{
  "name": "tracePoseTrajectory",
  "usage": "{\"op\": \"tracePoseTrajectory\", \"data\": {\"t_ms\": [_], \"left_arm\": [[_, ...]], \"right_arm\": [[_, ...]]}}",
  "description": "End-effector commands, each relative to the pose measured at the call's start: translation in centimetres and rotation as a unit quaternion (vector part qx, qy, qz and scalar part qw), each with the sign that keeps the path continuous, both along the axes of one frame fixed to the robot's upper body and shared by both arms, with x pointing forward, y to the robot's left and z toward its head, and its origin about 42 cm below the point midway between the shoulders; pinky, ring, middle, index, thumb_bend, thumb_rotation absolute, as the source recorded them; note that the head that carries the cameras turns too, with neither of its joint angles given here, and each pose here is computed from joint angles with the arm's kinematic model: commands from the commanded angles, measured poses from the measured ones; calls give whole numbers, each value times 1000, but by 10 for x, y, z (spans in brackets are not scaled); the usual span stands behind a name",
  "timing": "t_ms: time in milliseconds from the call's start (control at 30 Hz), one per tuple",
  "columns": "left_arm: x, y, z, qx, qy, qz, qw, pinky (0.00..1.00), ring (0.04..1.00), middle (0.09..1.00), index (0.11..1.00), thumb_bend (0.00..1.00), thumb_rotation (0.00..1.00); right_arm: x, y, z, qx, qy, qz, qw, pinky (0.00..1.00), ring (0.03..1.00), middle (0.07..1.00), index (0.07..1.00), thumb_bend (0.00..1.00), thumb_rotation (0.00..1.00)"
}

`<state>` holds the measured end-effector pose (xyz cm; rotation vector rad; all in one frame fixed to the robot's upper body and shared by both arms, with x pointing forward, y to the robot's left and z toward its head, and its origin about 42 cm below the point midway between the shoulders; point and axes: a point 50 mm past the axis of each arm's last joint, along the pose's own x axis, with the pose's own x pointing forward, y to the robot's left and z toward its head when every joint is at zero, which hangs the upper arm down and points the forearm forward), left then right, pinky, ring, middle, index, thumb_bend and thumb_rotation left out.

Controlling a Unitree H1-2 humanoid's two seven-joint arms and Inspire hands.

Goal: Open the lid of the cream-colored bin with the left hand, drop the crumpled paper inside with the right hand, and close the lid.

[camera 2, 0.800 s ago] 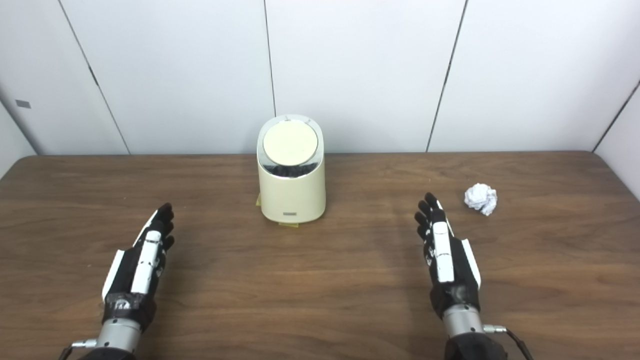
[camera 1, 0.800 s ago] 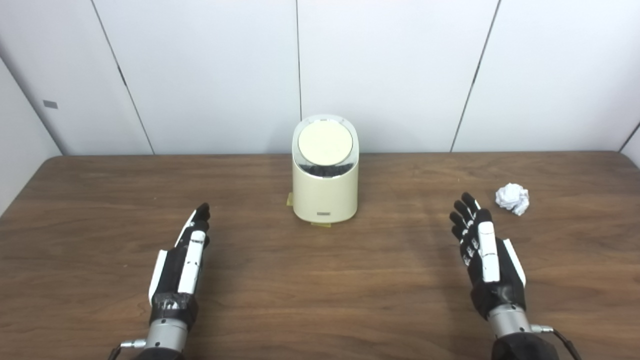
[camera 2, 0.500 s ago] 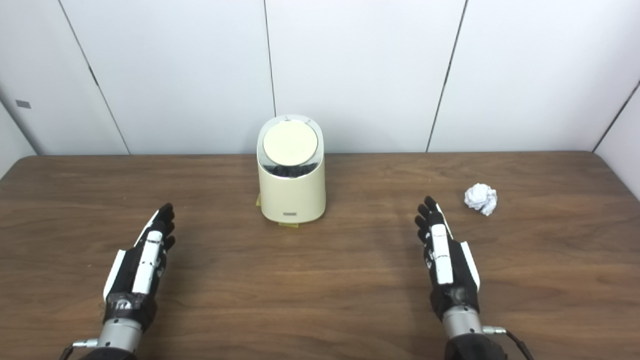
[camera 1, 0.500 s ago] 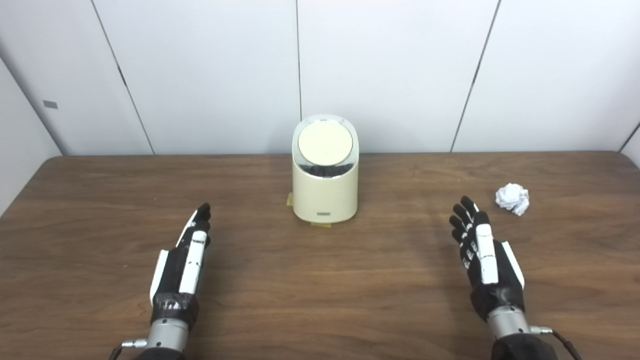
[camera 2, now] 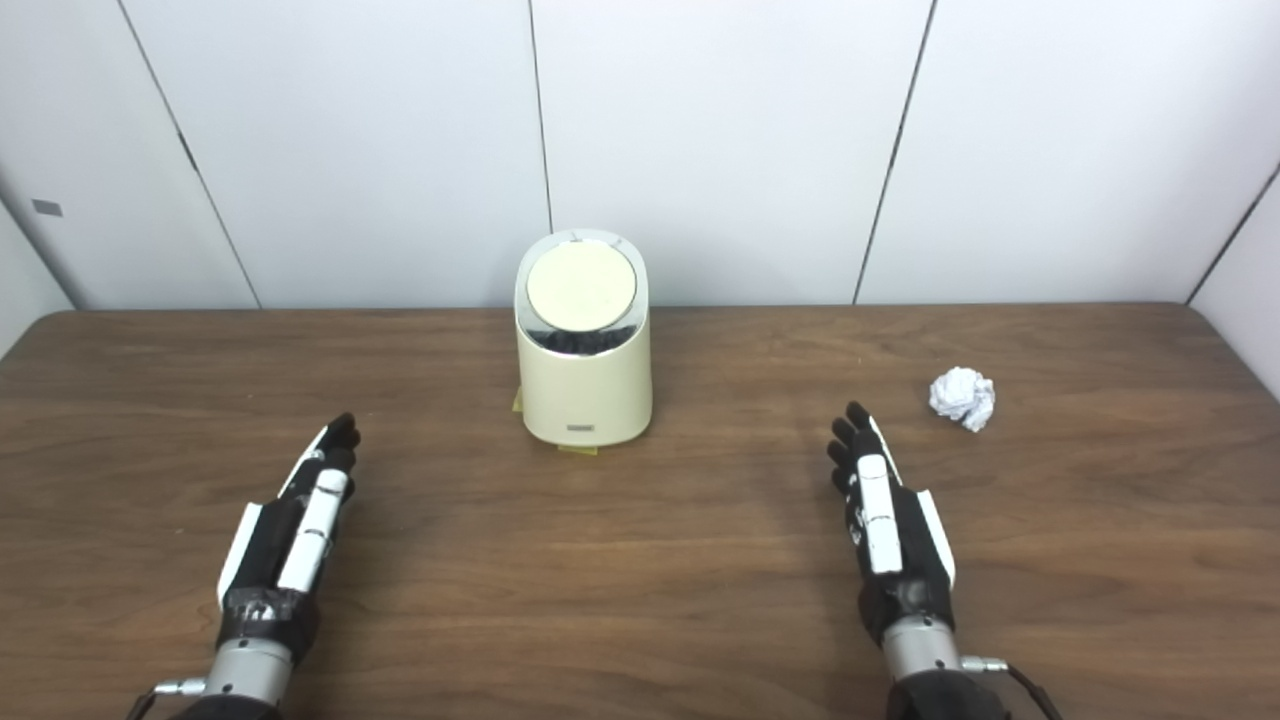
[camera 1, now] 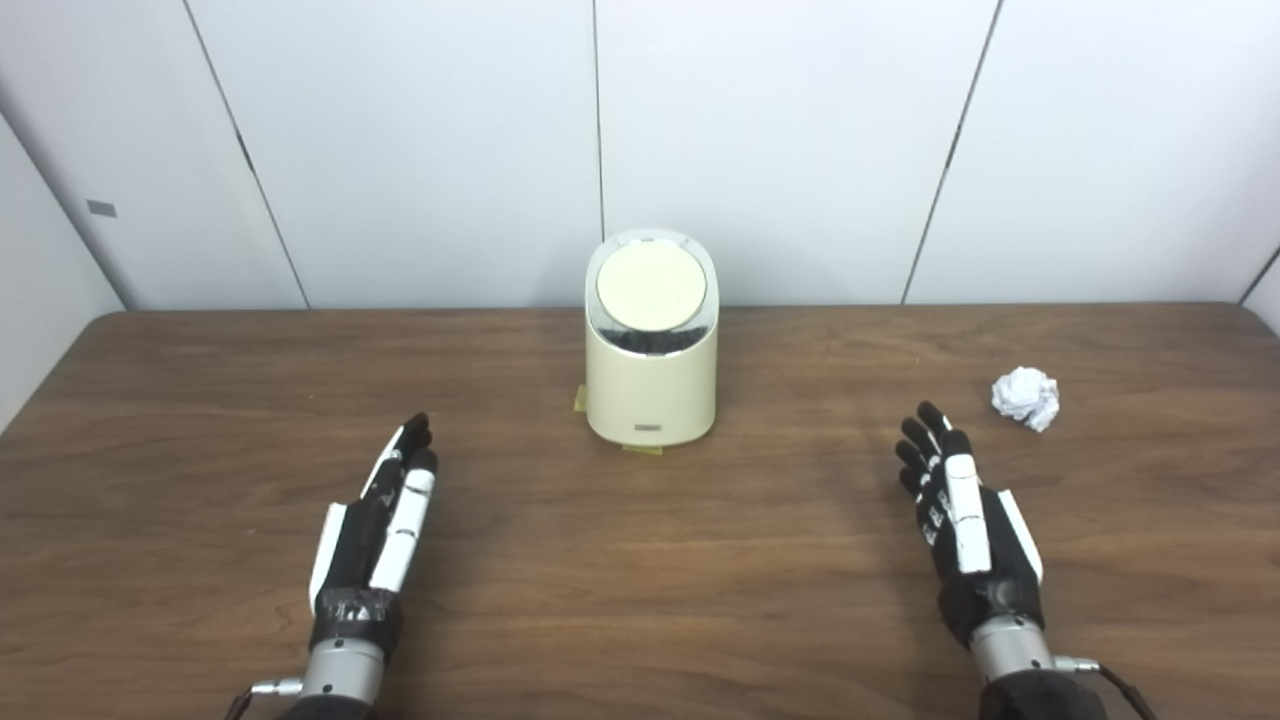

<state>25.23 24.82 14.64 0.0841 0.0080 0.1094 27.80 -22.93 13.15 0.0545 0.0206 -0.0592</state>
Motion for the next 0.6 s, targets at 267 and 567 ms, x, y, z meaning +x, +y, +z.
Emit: {"op": "tracePoseTrajectory", "data": {"t_ms": [267,567], "left_arm": [[72,-22,71,43,-98,-13,994,945,965,962,985,741,519],[133,-39,126,141,-96,-38,985,915,944,967,998,822,513]], "right_arm": [[19,-13,-1,-10,-51,12,999,974,947,954,974,542,1000],[24,-13,-7,-16,-51,11,998,968,939,948,972,541,1000]]}}
